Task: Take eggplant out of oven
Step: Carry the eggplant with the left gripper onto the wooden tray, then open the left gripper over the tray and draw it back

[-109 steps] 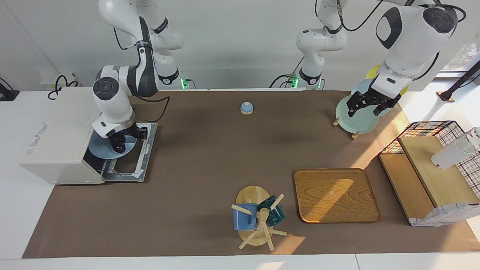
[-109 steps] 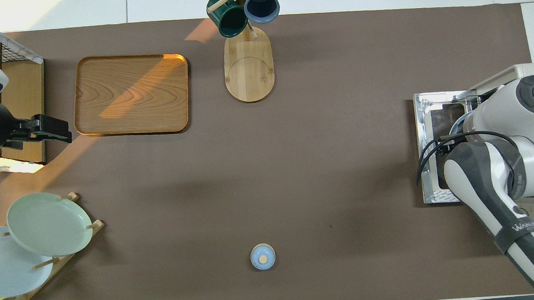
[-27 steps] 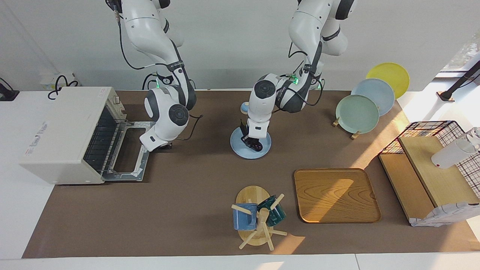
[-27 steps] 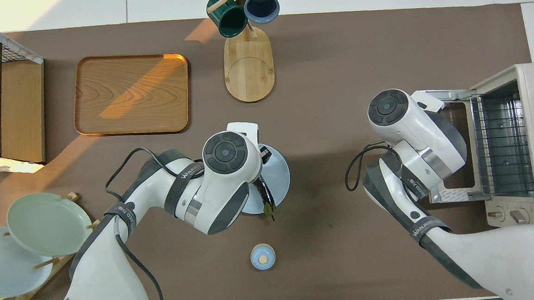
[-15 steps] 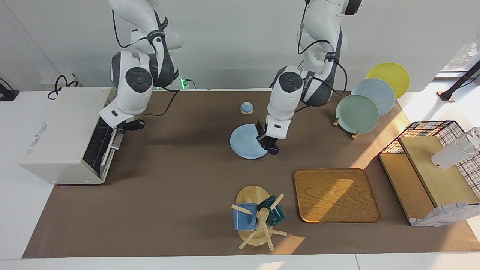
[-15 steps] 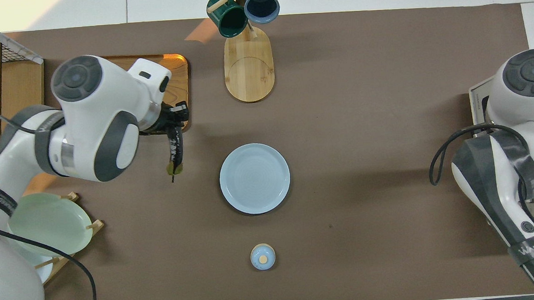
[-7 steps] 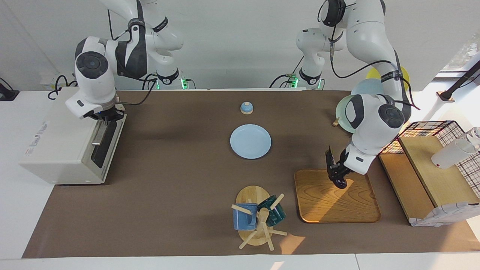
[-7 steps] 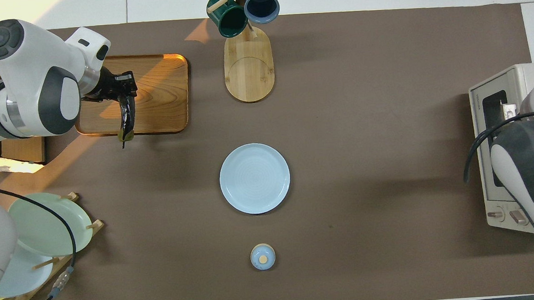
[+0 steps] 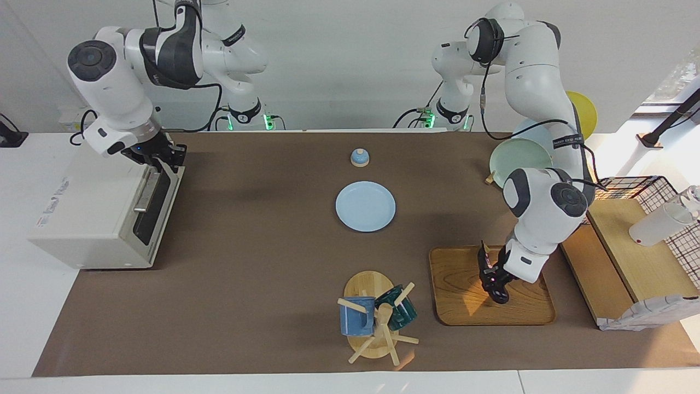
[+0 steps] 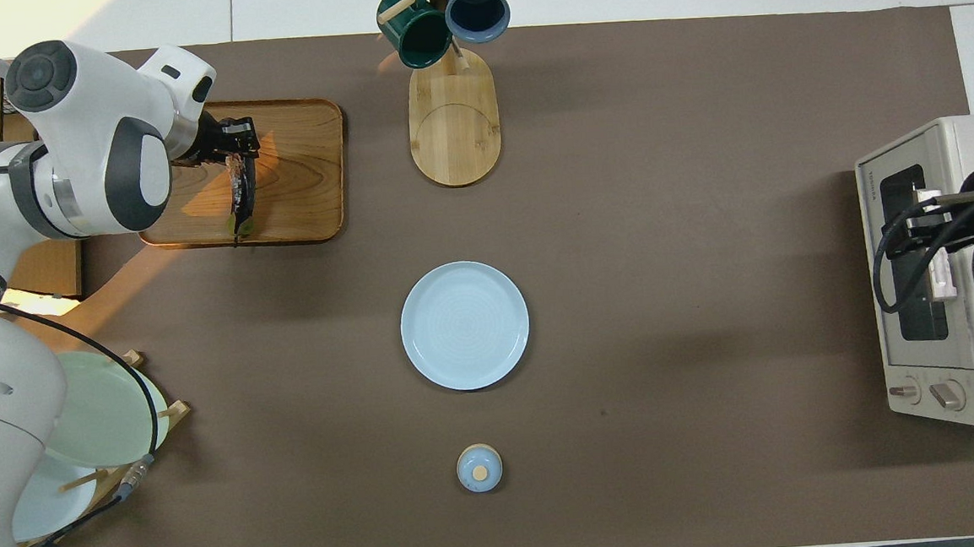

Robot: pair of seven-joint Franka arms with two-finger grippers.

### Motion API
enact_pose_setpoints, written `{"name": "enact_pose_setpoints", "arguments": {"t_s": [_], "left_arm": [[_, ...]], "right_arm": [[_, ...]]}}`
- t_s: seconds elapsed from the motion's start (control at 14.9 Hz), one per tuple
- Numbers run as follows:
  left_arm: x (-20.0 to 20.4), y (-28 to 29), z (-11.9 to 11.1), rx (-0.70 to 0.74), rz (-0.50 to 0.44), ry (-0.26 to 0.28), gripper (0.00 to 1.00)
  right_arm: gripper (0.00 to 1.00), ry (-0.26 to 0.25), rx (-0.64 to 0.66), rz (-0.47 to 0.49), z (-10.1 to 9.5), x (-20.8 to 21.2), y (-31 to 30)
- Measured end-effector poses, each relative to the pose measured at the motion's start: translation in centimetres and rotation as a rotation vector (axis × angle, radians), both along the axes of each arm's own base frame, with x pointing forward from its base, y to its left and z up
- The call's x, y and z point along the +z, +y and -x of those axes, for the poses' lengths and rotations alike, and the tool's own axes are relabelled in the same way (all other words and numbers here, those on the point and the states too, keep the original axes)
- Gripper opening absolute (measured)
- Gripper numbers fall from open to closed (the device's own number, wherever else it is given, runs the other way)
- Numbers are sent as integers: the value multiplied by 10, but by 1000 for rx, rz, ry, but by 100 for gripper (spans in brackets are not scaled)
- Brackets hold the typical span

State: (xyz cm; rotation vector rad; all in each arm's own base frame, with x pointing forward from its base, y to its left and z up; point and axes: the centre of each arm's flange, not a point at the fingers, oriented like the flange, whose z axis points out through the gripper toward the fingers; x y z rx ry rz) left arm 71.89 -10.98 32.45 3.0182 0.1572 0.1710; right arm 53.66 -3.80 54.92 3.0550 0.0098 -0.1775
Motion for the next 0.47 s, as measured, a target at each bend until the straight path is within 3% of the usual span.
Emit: {"name": "enact_pose_setpoints", "arguments": {"t_s": [0.13,0.2,0.47], "left_arm": [[0,2,0,-7,-2,-1,48],[1,3,-1,-14,-3,-1,59],[31,9,-2,-21,-3,-31,100]], "right_arm": [[93,0,16,-2,0,6,10],[100,3,30,-4,0,6,18],[100,25,55,-8,-12,9,35]]}}
